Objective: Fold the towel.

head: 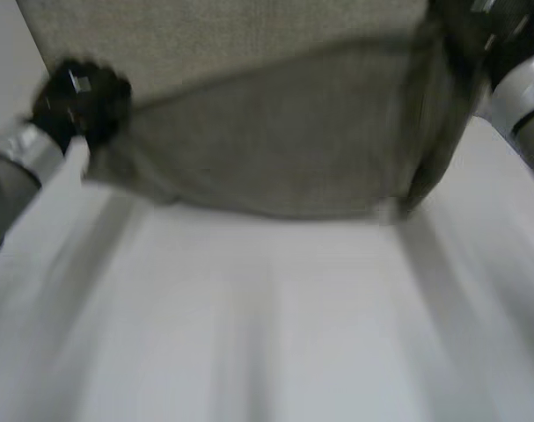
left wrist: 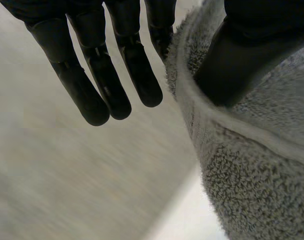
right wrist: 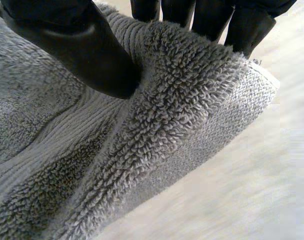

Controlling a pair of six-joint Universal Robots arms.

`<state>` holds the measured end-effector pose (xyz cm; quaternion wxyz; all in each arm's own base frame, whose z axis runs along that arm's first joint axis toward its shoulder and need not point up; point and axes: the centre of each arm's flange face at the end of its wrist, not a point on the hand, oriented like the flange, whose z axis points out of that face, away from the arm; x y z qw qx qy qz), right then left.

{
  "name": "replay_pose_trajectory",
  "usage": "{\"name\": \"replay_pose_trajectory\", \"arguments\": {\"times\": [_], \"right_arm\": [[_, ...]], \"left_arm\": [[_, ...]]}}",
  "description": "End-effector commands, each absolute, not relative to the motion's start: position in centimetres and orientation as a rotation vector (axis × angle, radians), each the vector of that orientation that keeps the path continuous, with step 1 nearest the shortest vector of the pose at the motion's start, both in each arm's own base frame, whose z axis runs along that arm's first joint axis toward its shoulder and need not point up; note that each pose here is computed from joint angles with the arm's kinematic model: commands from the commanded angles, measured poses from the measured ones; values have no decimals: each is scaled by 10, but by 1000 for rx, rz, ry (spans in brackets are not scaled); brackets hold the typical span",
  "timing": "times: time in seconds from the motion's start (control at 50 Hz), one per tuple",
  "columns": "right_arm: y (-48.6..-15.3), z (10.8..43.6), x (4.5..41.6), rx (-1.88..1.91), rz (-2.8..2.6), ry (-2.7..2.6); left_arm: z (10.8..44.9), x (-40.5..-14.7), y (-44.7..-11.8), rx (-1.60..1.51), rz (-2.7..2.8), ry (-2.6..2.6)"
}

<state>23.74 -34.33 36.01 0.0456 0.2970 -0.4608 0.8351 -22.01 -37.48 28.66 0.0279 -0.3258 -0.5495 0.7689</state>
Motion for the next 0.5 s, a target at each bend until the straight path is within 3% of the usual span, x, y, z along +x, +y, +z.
{"name": "replay_pose_trajectory", "arguments": {"times": [0.02,0.1,0.16,0.2,0.26,0.36,0.5], "right_arm": [[-331,416,224,649,2720,-1252],[-330,409,225,690,2676,-1348],[-327,396,230,771,2630,-1462],[-332,368,234,885,2553,-1618],[-331,350,239,964,2512,-1704],[-316,276,242,1238,2261,-1992],[-295,231,237,1395,2068,-2053]], "left_arm": [[384,-215,-391,-611,2555,-1373],[386,-216,-390,-557,2495,-1364],[369,-215,-390,-559,2450,-1432],[336,-216,-386,-576,2364,-1543],[319,-216,-381,-593,2309,-1595],[253,-198,-357,-691,2098,-1790],[202,-185,-324,-835,1923,-1907]]}}
